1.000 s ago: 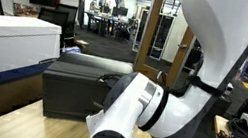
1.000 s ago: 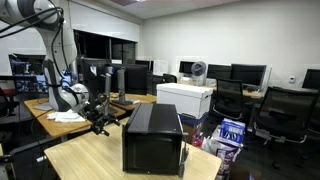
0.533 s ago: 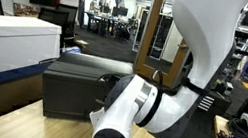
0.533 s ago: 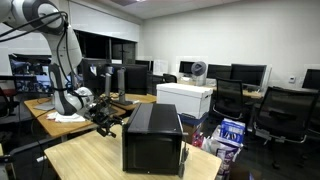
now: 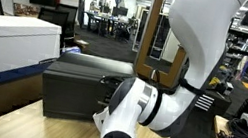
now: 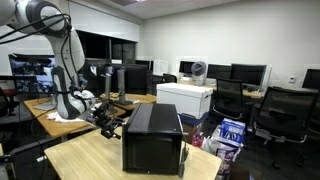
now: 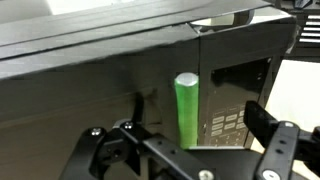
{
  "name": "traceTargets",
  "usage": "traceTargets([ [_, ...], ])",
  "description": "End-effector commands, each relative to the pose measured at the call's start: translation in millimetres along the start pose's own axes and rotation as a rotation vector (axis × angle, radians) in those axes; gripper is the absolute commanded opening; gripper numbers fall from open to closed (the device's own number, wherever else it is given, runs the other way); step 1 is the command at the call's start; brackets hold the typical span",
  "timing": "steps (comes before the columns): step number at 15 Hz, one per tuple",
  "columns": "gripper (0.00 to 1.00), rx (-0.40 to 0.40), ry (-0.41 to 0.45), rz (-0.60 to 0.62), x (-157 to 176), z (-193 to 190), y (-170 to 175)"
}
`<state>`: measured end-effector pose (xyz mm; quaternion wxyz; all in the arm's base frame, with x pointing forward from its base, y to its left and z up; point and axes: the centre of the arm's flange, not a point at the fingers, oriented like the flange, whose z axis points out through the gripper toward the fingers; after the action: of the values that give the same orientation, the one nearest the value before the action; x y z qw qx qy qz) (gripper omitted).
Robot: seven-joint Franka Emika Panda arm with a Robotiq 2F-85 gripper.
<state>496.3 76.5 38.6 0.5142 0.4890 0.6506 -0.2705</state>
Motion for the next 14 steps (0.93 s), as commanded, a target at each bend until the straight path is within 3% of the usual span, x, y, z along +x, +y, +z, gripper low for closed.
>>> traceTargets([
  [1, 1.0, -0.026, -0.032, -0.061, -3, 0, -2],
  [7, 1.0, -0.137, -0.076, -0.224, 1, -2, -9],
  [14, 1.0, -0.173, -0.15, -0.293, 9, -2, -20],
])
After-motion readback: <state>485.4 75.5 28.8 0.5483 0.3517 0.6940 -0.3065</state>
